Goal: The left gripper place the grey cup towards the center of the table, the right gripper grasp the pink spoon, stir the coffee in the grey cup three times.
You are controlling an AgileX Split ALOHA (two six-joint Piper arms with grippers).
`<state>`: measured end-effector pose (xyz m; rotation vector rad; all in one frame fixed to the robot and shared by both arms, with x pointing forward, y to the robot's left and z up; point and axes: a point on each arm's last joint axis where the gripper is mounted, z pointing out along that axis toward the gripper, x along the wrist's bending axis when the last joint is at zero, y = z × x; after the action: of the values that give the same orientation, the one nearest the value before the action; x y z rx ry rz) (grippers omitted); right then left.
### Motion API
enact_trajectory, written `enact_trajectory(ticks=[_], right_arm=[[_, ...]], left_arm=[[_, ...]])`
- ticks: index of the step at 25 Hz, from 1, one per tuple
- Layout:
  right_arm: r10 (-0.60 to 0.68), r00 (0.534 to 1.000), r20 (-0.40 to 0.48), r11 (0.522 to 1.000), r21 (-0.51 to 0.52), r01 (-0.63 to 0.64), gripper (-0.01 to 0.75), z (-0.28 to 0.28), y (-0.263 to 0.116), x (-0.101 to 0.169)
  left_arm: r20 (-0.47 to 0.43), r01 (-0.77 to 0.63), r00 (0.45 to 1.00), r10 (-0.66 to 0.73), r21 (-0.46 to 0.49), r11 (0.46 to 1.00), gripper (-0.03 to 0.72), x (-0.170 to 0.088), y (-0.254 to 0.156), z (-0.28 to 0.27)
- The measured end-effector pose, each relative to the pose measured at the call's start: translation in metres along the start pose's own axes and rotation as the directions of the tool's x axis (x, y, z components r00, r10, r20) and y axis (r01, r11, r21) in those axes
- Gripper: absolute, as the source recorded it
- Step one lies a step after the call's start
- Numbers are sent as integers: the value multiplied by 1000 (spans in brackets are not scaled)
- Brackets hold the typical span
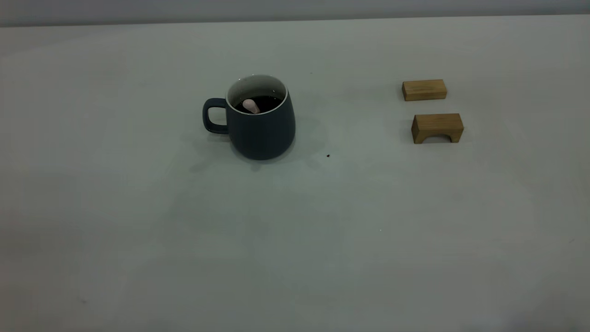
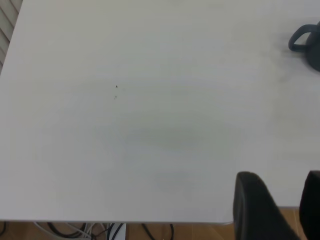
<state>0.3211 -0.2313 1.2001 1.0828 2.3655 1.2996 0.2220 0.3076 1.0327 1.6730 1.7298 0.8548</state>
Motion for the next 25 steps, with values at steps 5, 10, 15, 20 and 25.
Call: enact_trajectory(ticks=[5,10,15,20,25], right_arm=[[51,981,188,991,-128,-27,204,-5,-64,3],[126,927,352,989,-122,-88,210,15,-126,-5],[190,852,487,981,-130,-145,213,22,-160,-9],[328,742,585,944,-220,-244,219,14,-172,-13],[397,646,652,916,-231,-329,227,9,-181,-17]], left_arm=[[0,0,1000,0,0,1000,297,0,0,0],[0,0,1000,0,0,1000,297,0,0,0],[0,0,1000,0,0,1000,297,0,0,0],[0,0,1000,0,0,1000,297,0,0,0],[0,0,1000,0,0,1000,297,0,0,0]])
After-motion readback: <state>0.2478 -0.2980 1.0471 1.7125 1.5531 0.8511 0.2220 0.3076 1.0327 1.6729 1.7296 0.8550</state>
